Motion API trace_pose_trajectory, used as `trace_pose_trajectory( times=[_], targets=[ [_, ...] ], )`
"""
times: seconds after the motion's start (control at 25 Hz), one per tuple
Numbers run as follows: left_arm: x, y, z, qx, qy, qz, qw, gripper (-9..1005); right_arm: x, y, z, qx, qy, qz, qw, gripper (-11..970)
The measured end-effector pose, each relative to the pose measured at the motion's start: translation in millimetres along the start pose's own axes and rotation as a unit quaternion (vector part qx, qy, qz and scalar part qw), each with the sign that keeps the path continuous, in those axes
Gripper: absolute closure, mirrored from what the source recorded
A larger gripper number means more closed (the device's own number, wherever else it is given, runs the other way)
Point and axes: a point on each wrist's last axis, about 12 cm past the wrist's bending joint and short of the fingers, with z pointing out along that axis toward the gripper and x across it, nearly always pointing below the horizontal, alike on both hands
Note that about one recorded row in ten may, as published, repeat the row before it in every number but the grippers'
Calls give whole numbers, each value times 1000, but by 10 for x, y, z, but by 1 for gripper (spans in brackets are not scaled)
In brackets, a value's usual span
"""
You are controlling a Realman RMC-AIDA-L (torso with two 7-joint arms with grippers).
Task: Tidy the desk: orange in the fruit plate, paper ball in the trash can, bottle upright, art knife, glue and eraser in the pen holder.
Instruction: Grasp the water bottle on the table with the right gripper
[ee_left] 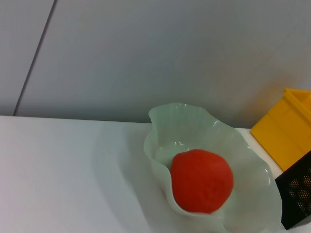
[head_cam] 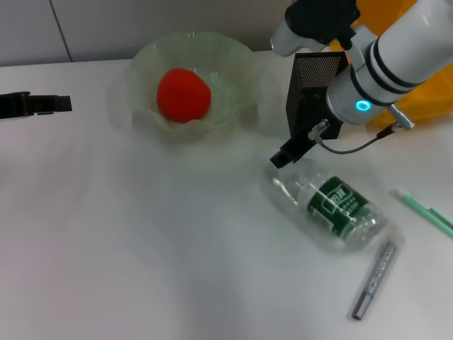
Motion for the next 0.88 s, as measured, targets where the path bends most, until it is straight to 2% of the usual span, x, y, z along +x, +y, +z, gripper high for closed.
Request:
trace_pose_trajectory(
  times=[0.44, 0.64, 0.88],
  targets=[
    [11, 4, 7, -2, -1, -1, 1000, 544, -52, 22, 49, 4, 1, -14, 1000, 559],
    [-5, -3, 13, -2, -2, 5, 1000, 544, -34, 14, 78, 4, 4, -9, 1000, 475],
    [-13, -5, 14, -2, -2, 7, 1000, 544, -36, 3, 133, 5, 10, -5, 1000, 476]
  ],
)
